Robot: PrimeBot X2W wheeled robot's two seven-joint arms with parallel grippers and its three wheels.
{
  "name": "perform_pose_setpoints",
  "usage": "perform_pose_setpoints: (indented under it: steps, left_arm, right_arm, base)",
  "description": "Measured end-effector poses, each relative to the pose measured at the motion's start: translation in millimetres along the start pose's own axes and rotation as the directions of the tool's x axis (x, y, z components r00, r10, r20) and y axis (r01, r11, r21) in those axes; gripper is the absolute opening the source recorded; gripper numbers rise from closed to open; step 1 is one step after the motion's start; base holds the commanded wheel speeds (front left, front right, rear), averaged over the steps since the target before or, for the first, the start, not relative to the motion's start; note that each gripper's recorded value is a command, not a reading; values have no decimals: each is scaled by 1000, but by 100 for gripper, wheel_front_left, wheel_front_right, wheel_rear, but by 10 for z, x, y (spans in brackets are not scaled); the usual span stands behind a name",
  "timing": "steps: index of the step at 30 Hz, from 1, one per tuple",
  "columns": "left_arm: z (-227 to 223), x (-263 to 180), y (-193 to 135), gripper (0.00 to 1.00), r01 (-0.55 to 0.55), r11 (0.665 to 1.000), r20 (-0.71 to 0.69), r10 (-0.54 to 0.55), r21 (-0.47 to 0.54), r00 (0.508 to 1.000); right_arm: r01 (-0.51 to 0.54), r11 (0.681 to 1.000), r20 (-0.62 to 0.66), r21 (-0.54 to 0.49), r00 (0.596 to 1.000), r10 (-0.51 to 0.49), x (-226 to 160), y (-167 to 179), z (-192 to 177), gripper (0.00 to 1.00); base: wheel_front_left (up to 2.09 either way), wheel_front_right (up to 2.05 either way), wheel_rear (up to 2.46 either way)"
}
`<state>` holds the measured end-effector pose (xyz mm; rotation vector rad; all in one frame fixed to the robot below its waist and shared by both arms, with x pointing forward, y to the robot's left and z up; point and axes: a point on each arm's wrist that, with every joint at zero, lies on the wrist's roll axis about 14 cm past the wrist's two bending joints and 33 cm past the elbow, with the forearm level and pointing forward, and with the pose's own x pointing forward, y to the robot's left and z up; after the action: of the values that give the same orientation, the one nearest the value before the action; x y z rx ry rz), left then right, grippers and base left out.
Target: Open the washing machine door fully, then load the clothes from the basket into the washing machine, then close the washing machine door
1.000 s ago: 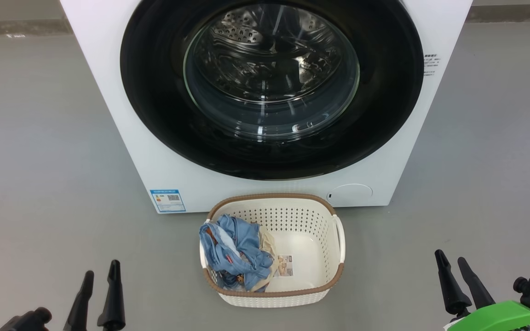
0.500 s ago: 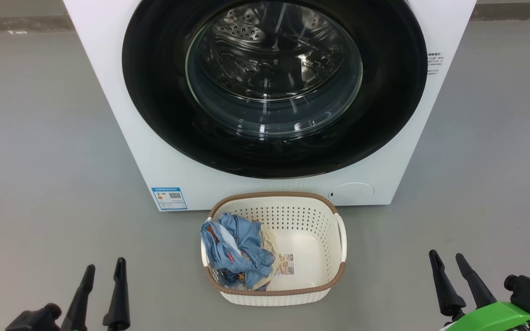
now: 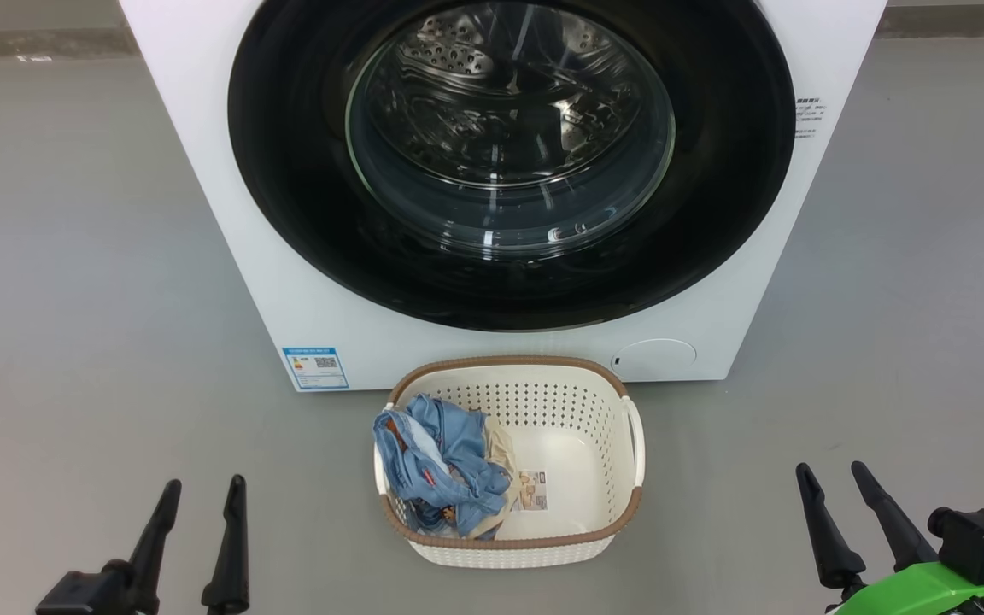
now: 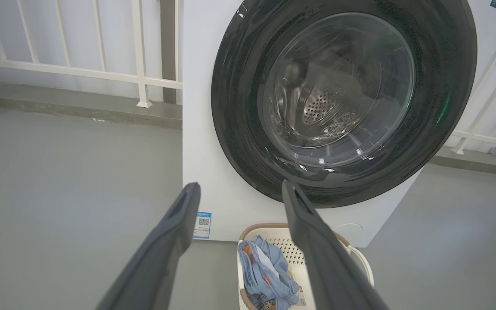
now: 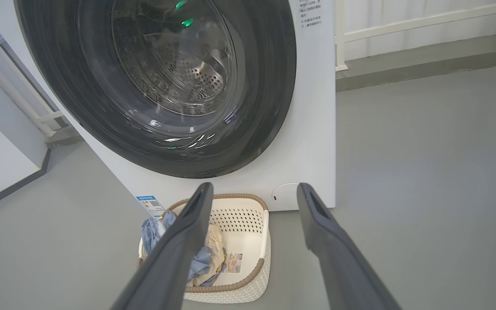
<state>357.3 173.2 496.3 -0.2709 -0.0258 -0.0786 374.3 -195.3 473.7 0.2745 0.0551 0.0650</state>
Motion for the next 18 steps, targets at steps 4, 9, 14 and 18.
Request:
perform_pose_setpoints:
  steps: [4, 9, 14, 18]
  left_arm:
    - [15, -1, -17, 100, 11, 999, 9, -12, 43, 1000]
    - [15, 2, -37, 100, 26, 995, 10, -28, 97, 1000]
    - [5, 8, -49, 100, 36, 991, 9, -38, 132, 999]
    - [-12, 8, -42, 100, 35, 991, 4, -36, 130, 999]
  right_arm:
    - [-8, 999, 6, -41, 1000, 9, -2, 4, 15, 100]
    - [-10, 996, 14, -91, 1000, 11, -23, -12, 22, 100]
    - [2, 992, 17, -125, 1000, 0, -48, -66, 23, 100]
    - [8, 992, 20, -125, 1000, -6, -52, -84, 34, 100]
  base:
    - [0, 0, 0]
    - [0, 0, 0]
    - [0, 0, 0]
    - [0, 0, 0]
